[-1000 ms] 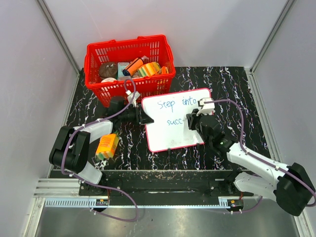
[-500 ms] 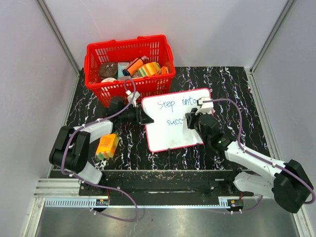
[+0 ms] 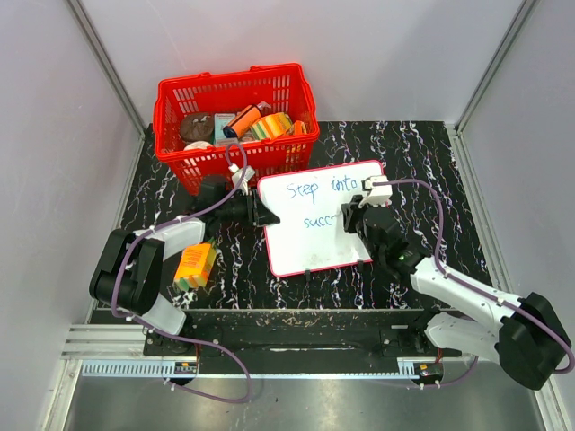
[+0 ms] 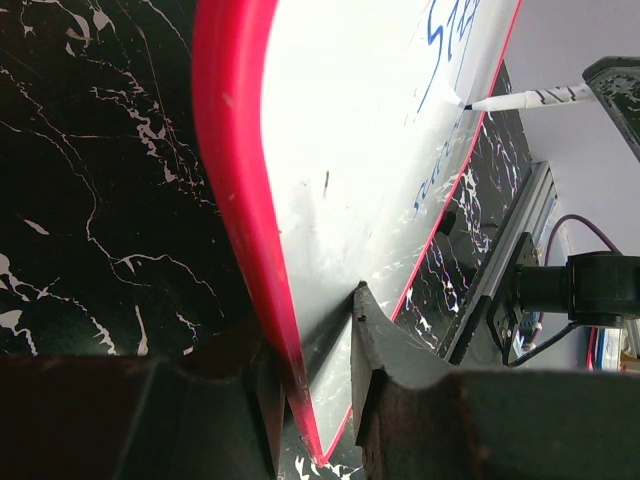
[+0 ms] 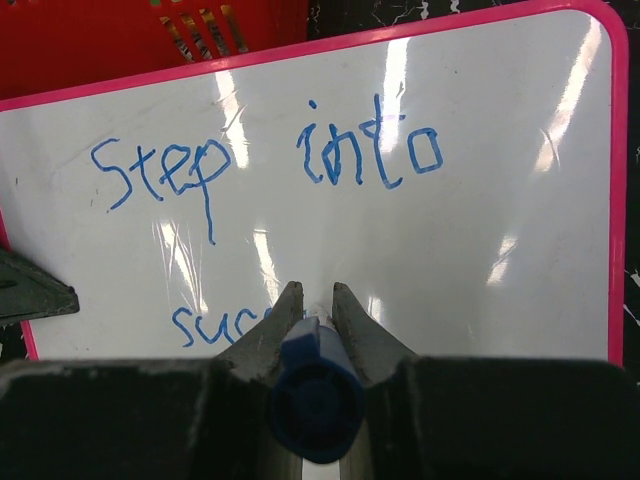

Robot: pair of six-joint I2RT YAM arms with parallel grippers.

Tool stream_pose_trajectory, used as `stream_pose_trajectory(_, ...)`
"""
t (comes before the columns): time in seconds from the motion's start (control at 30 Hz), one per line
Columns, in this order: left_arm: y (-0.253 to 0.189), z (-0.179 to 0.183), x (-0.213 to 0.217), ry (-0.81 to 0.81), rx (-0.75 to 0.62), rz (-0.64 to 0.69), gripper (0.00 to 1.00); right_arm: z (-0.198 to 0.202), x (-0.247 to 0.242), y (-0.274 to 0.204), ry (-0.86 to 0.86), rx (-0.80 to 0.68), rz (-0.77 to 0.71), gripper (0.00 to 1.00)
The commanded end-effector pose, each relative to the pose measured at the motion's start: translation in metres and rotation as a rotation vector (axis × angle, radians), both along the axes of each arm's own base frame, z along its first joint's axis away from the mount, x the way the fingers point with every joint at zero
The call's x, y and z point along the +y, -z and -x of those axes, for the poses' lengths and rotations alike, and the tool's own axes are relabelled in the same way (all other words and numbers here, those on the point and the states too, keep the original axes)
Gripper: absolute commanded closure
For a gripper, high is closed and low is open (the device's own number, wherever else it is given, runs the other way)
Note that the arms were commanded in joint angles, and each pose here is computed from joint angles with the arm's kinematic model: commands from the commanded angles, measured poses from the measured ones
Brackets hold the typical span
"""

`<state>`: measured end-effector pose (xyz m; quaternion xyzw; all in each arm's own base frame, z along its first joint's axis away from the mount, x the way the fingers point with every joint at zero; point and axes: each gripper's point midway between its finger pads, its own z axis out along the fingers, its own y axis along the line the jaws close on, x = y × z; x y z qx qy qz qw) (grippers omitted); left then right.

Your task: Write a sentence on the whiteboard

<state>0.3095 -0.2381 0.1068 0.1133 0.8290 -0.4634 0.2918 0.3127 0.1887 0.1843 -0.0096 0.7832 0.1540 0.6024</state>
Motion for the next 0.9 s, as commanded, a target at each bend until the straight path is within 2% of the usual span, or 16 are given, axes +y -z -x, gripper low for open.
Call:
stream_pose_trajectory(0.0,0.059,-0.008,0.027,-0.079,-0.023,-0.266,1.0,-0.01,-0.017,-0.016,0.086,-0.039,0.004,1.0)
stream_pose_trajectory(0.5,0.059,-0.008,0.027,-0.078,-0.023,-0.265,1.0,-0.015,-0.002,-0.021,0.038,-0.036,-0.026,1.0)
stream_pose_trajectory(0.87,0.058,-0.008,0.027,-0.079,-0.024,-0.266,1.0,-0.004,0.009,0.0,-0.033,0.03,-0.048,1.0)
